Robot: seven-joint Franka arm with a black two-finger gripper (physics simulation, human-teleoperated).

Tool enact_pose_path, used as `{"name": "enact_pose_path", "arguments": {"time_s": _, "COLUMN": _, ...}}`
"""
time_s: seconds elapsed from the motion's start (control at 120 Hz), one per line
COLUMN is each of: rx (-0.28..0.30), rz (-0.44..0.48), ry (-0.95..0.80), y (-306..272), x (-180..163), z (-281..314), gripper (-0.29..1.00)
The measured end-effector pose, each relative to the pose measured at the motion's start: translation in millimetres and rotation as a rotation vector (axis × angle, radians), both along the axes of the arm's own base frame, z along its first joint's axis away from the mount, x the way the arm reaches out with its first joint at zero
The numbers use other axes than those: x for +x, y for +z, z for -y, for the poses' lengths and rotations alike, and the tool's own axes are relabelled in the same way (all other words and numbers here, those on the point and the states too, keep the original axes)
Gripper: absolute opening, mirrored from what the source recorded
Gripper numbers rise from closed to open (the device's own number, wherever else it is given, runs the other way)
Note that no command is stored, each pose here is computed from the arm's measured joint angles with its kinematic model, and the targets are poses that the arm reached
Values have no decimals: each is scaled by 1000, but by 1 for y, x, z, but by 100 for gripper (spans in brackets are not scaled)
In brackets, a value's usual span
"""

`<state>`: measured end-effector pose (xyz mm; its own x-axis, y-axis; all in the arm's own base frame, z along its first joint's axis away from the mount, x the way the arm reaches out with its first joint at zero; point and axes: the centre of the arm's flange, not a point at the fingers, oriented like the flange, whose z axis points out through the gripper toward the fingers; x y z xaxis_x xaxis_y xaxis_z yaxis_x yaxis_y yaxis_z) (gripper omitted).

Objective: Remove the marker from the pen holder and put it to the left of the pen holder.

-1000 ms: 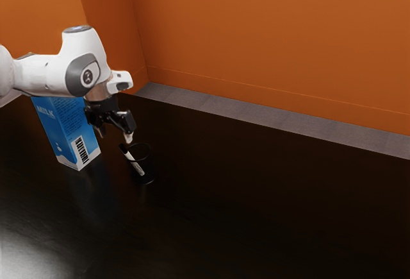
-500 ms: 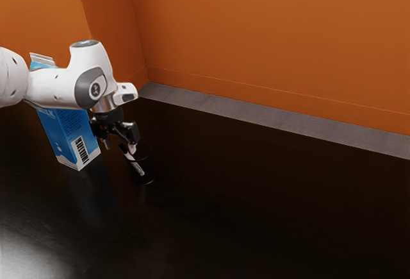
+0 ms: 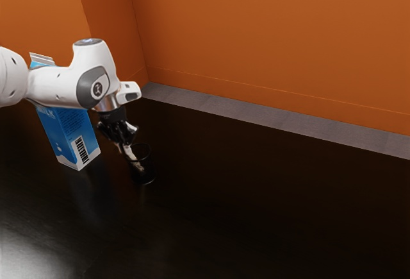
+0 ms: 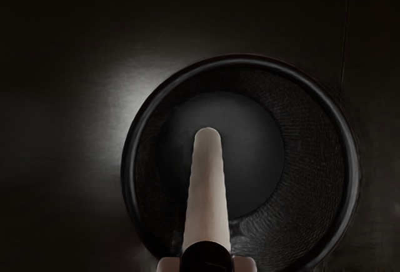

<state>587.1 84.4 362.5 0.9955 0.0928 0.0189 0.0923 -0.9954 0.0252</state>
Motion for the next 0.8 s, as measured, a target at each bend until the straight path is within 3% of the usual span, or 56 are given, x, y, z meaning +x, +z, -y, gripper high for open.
{"name": "enact_pose_path", "arguments": {"time_s": 0.333, "rx": 1, "rz": 31, "ry": -7, "y": 26, "x": -16, "z": 16, "gripper": -8}}
{"name": "enact_pose_path", "arguments": {"time_s": 0.558, "rx": 15, "rz": 129, "ry": 12, "y": 101, "x": -41, "z": 1, "gripper": -8}}
{"name": "enact_pose_path", "arguments": {"time_s": 0.7, "rx": 33, "rz": 149, "ry": 71, "y": 122, "x": -51, "z": -33, "gripper": -8}}
{"name": "enact_pose_path", "arguments": {"time_s": 0.8, "rx": 67, "rz": 135, "ry": 121, "y": 116, "x": -35, "z": -68, "gripper": -8}}
